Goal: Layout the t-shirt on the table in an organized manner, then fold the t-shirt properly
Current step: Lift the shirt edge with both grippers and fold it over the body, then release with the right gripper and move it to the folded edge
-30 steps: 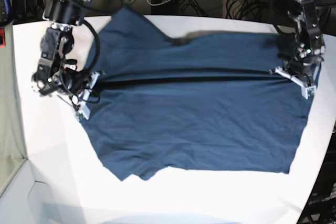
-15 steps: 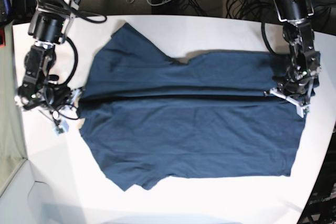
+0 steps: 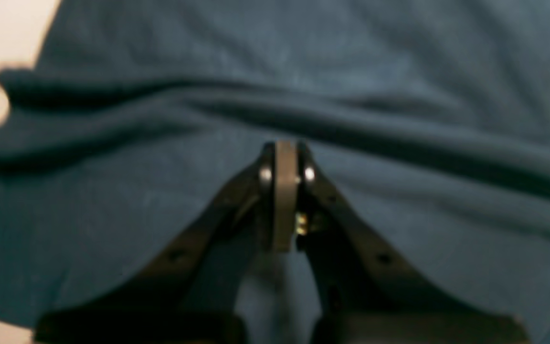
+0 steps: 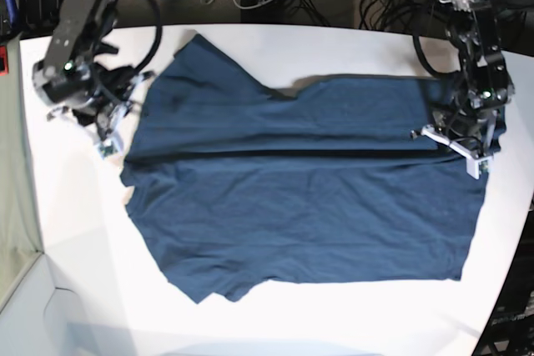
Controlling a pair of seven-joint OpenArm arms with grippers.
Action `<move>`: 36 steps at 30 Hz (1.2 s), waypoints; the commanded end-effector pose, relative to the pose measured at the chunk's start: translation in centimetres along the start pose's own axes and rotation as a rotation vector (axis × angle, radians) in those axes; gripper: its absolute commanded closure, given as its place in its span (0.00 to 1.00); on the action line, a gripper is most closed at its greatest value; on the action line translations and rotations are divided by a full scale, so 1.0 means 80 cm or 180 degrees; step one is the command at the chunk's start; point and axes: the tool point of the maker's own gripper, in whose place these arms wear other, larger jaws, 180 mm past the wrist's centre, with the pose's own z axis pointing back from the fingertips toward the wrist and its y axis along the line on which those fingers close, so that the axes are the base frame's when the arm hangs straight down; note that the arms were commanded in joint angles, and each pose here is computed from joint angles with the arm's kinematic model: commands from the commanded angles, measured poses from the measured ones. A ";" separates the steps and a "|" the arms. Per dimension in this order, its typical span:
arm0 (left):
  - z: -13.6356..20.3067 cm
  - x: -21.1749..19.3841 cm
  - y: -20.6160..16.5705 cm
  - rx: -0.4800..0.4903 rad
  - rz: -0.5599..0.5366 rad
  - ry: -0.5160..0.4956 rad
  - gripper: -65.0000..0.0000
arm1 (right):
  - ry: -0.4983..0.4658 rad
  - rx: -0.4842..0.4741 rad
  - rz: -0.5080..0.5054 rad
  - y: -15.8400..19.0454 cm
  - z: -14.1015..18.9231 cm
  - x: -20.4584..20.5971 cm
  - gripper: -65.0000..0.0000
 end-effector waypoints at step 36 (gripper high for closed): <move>0.013 0.011 0.031 0.0152 -0.0159 -0.0084 1.00 | -0.0001 0.1072 0.0228 0.175 -0.010 -0.052 0.80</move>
